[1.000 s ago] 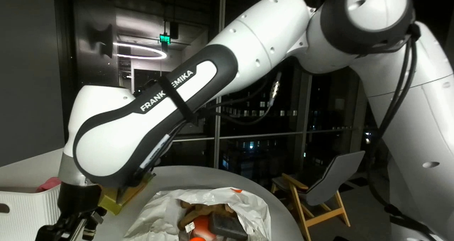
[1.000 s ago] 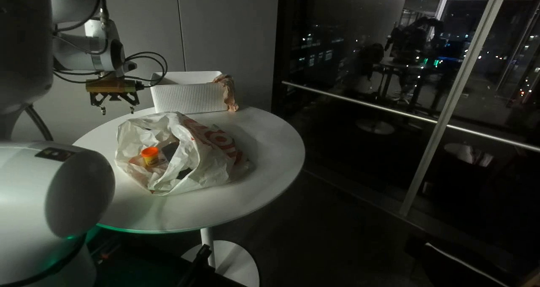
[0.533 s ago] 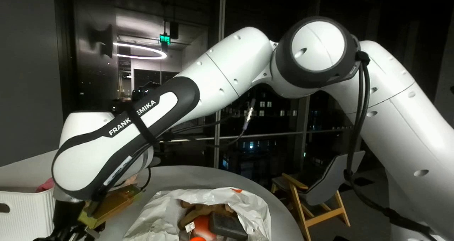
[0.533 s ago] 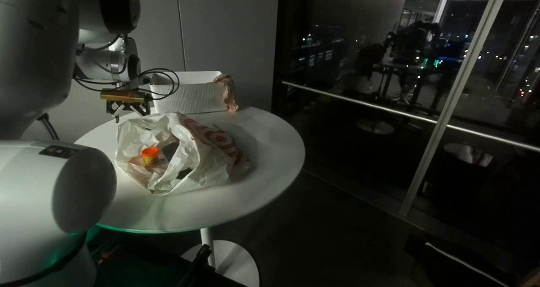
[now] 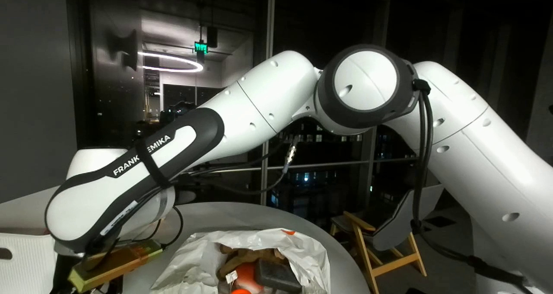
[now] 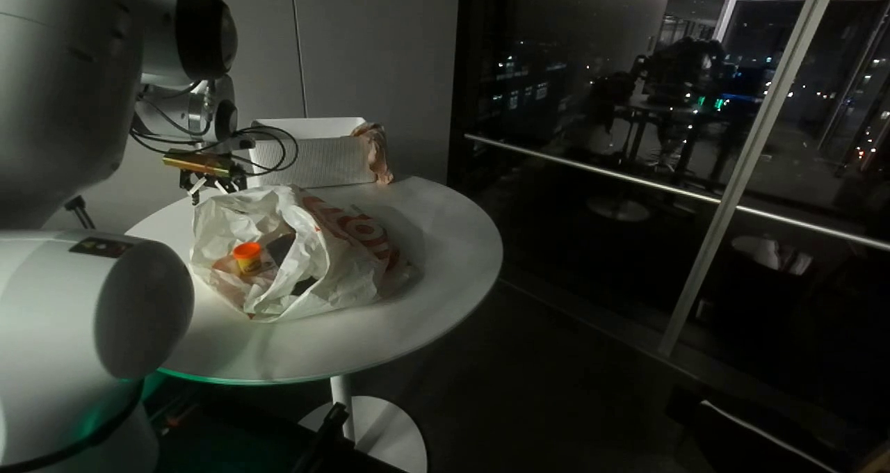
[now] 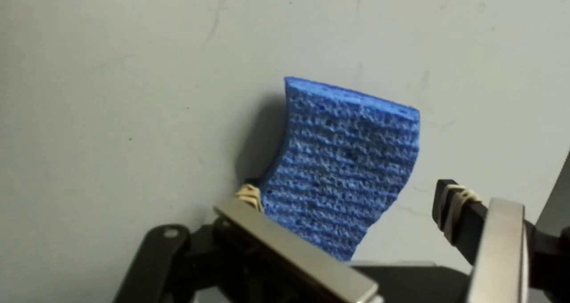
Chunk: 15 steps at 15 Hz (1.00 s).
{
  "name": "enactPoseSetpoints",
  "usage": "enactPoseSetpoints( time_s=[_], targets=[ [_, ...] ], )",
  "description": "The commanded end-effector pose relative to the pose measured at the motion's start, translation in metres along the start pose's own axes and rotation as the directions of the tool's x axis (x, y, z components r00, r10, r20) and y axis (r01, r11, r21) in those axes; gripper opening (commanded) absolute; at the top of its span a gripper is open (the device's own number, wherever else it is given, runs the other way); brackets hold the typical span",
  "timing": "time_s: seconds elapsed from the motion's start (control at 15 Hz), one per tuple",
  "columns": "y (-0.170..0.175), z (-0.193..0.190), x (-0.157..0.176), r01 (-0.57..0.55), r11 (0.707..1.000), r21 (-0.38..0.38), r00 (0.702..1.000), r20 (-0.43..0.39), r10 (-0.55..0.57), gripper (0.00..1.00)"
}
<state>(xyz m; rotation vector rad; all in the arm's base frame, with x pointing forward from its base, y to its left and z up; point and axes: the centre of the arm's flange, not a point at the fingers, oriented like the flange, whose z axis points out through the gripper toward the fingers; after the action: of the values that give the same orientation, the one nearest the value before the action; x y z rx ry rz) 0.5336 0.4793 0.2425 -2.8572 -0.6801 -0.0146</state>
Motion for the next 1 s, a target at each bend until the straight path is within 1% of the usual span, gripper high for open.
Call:
enactPoseSetpoints(
  time_s=[0.0,0.13,0.2,0.27,0.4,0.47,0.6,0.67,0.8,0.87,0.93],
  targets=[
    [-0.008,-0.007,0.010,-0.071,0.997,-0.040,0.997,-0.044,0.070,1.00],
    [-0.011,-0.006,0.007,-0.073,0.994,-0.086,0.996,-0.066,0.067,1.00],
    [-0.013,-0.006,0.006,-0.064,0.993,-0.104,0.996,-0.065,0.057,0.75],
    [-0.014,-0.006,0.004,-0.053,0.990,-0.128,0.997,-0.066,0.045,0.73],
    [-0.016,-0.007,0.001,-0.045,0.987,-0.154,0.997,-0.072,0.035,0.59],
    [-0.016,-0.007,0.000,-0.044,0.986,-0.163,0.997,-0.073,0.033,0.50],
    [-0.017,-0.008,0.000,-0.047,0.984,-0.172,0.996,-0.077,0.034,0.37],
    [-0.016,-0.009,-0.001,-0.049,0.983,-0.175,0.996,-0.079,0.035,0.36],
    [-0.017,-0.014,-0.002,-0.051,0.982,-0.183,0.996,-0.084,0.036,0.27],
    [-0.016,-0.016,-0.001,-0.053,0.981,-0.187,0.996,-0.084,0.038,0.19],
    [-0.014,-0.015,-0.001,-0.061,0.981,-0.185,0.996,-0.078,0.048,0.55]
  ],
)
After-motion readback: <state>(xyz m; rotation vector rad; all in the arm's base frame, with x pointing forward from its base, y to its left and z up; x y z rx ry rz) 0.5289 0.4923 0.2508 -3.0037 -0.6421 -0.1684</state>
